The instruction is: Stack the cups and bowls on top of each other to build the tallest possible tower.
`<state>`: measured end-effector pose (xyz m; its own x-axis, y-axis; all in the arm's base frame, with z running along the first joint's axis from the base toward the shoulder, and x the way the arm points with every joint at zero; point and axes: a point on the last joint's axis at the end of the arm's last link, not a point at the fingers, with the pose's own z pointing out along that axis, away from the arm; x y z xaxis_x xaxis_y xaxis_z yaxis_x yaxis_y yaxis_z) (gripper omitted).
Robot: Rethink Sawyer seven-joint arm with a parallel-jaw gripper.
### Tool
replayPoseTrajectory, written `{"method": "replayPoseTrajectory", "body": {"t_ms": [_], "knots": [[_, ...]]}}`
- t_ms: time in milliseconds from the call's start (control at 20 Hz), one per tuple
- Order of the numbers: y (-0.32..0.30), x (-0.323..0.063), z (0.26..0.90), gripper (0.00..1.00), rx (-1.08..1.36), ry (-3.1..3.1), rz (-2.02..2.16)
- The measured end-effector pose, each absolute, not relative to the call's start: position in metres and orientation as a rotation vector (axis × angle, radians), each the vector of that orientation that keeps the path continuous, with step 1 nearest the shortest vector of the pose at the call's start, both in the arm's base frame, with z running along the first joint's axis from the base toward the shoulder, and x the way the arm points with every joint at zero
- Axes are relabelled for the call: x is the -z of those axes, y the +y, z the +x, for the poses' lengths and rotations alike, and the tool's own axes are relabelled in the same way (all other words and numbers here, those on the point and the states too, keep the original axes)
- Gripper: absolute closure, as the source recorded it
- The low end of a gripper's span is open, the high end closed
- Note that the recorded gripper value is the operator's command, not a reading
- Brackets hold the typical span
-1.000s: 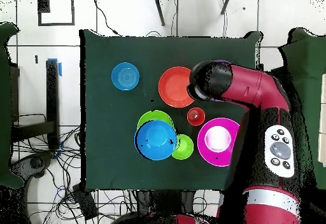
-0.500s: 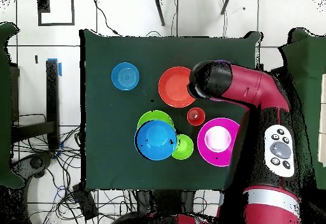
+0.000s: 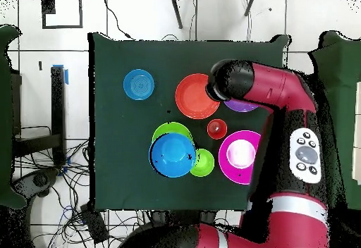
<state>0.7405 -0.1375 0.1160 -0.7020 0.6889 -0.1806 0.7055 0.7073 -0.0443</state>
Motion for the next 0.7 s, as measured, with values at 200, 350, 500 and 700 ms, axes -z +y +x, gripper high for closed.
{"method": "replayPoseTrajectory", "body": {"t_ms": [200, 350, 500, 700], "knots": [[-0.137, -0.101, 0.762, 0.0, 0.152, 2.75, 1.104], [-0.14, -0.085, 0.771, 0.0, 0.162, 2.748, 1.086], [-0.143, -0.069, 0.773, 0.0, 0.178, 2.756, 1.074], [-0.142, -0.045, 0.768, 0.0, 0.2, 2.783, 1.059]]}}
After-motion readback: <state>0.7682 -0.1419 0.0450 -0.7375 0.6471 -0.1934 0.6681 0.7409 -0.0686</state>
